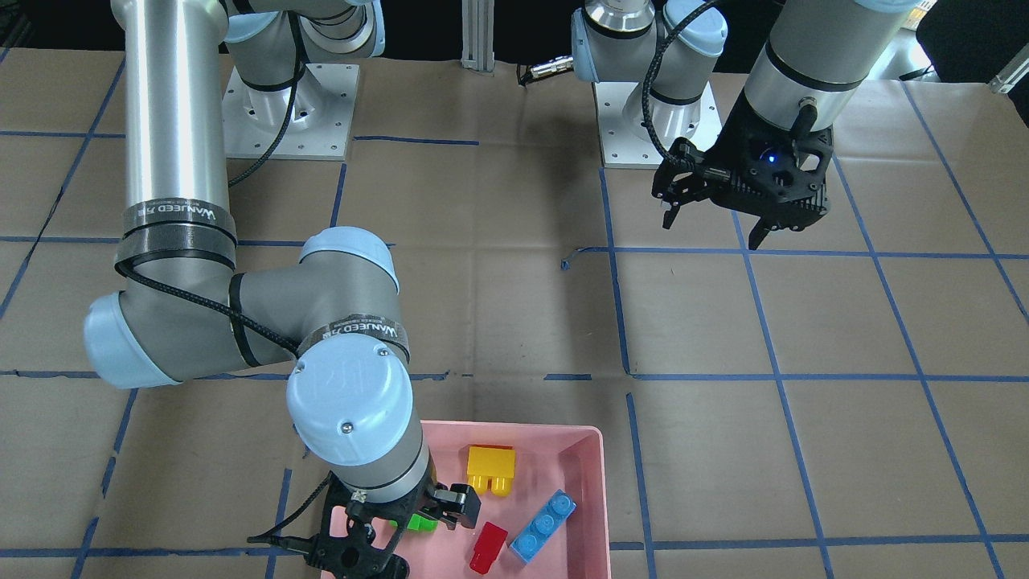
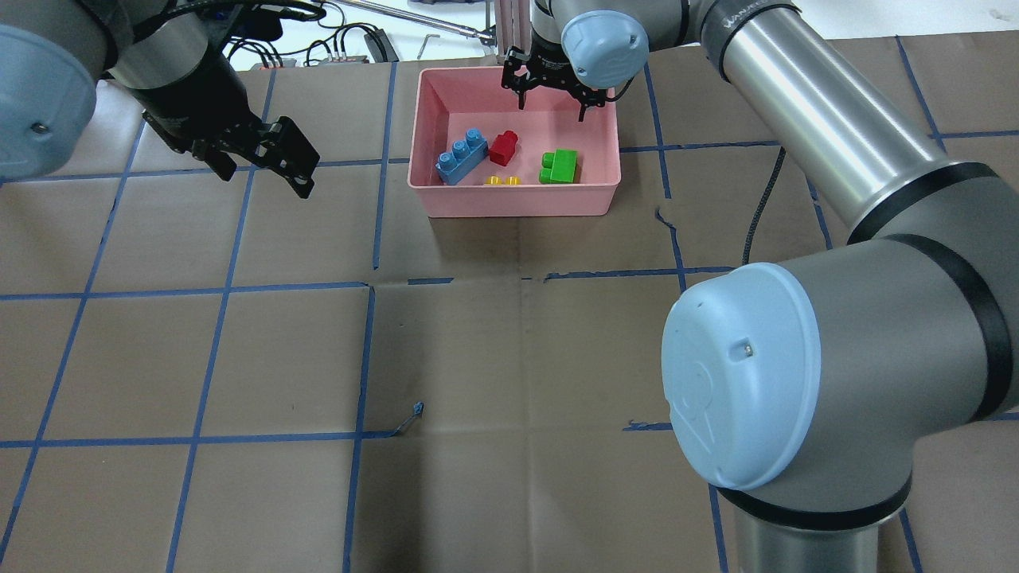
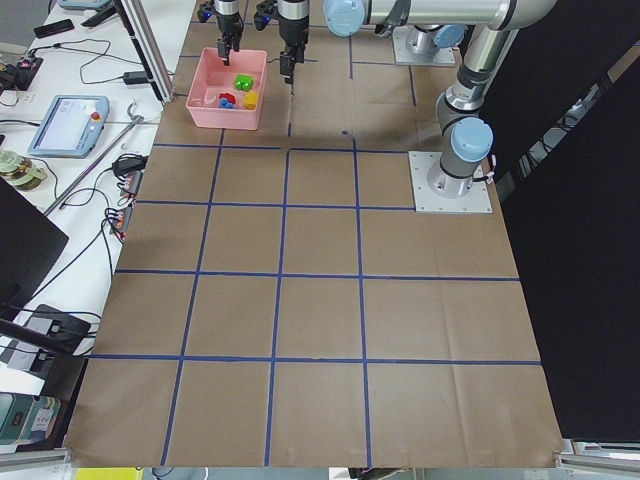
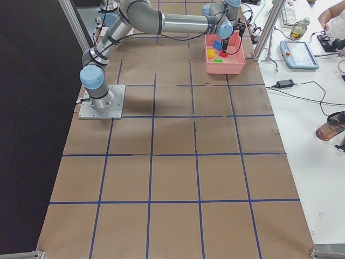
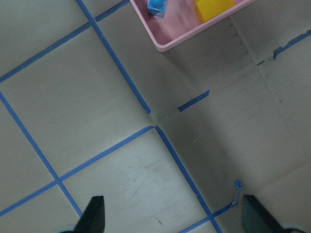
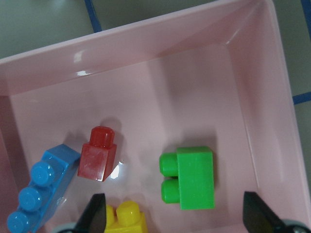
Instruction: Put all blocks into box
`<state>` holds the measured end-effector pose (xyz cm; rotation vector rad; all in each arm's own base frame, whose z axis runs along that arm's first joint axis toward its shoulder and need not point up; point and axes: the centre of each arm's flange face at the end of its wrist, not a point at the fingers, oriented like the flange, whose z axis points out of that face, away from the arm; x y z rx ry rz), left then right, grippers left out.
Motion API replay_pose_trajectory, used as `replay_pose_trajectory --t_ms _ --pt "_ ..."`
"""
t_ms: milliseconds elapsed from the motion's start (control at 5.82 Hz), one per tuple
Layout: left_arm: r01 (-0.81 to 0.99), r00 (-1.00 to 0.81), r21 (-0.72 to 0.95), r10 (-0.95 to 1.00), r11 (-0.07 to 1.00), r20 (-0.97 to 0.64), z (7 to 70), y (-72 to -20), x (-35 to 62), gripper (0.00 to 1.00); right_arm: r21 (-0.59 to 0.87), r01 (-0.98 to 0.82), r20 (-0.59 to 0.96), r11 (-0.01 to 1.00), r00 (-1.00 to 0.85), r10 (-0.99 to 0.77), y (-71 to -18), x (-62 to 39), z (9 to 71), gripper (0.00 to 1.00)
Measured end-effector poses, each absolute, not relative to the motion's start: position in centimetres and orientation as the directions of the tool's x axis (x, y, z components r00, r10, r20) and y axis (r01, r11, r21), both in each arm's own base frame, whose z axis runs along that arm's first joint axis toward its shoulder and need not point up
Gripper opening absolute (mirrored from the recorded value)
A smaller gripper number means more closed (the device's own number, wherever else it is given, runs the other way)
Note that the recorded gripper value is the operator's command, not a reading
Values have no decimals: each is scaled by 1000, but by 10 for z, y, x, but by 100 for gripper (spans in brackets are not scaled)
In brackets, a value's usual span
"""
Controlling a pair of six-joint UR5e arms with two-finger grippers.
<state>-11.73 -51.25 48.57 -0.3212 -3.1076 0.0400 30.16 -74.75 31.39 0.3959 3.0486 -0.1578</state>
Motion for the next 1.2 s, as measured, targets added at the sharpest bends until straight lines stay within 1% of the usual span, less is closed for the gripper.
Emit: replay_pose_trajectory --t_ms 172,343,687,1030,1202 --pt "104 -994 -21 105 994 18 486 -512 -118 99 -87 246 -66 965 -968 241 -748 278 332 99" --pt "51 -998 -18 52 999 21 485 -512 -119 99 -66 216 -49 974 -976 213 -746 243 352 99" --pt "36 -999 -23 37 999 25 489 -509 -120 99 16 134 -13 991 -991 134 -727 182 388 99" --pt "35 -999 -29 36 999 24 492 -508 -120 99 68 113 -2 991 -994 113 -666 152 430 99" --pt "35 -999 -30 35 999 23 492 -507 -120 99 73 108 -1 991 -994 108 -624 143 450 99"
